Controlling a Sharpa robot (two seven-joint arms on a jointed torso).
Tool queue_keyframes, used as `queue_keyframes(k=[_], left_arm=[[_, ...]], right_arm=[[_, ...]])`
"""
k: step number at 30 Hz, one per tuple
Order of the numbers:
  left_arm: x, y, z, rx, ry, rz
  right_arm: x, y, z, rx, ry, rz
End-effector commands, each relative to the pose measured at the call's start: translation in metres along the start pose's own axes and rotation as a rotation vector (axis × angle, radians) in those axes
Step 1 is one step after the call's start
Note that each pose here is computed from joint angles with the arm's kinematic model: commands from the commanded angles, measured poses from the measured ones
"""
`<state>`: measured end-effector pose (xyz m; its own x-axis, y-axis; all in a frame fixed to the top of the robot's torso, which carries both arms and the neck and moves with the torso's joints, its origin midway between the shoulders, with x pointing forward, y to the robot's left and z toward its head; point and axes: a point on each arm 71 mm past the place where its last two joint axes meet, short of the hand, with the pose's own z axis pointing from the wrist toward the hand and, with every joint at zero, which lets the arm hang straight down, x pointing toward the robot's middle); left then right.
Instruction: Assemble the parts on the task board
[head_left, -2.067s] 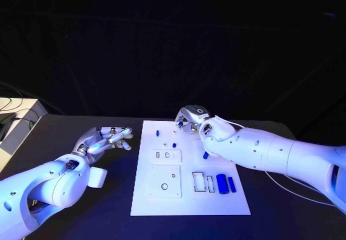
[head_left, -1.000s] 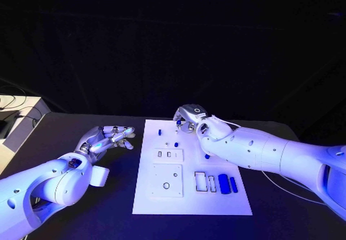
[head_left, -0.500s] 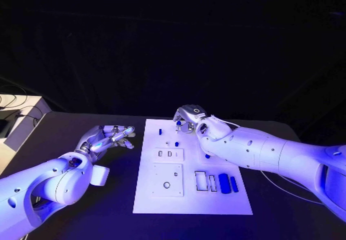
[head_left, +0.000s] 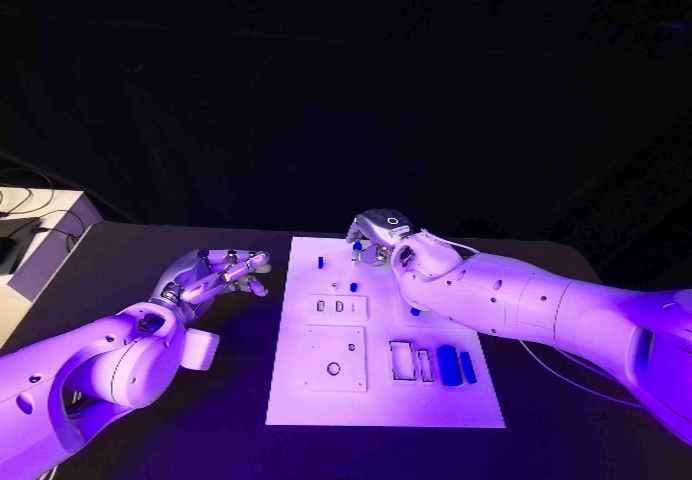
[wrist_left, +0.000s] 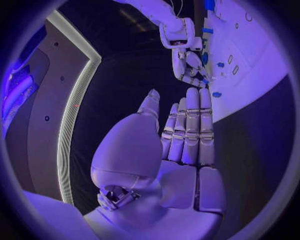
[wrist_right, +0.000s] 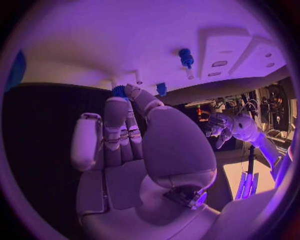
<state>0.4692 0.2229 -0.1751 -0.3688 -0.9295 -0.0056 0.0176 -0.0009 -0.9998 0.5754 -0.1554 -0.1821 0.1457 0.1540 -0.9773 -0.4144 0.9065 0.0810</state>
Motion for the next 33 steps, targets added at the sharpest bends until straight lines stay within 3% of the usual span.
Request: queue_keyframes(k=[1, 33], left_arm=[[0.0025, -0.0008, 0.0004, 0.007, 0.019, -0.002], [0.0026, -0.0006, 0.0007, 0.007, 0.019, -0.002]], right_arm=[[0.0012, 0.0006, 0.0003, -0.01, 0.013, -0.012], [0.0018, 0.0022, 0.004, -0.003, -0.004, -0.021]])
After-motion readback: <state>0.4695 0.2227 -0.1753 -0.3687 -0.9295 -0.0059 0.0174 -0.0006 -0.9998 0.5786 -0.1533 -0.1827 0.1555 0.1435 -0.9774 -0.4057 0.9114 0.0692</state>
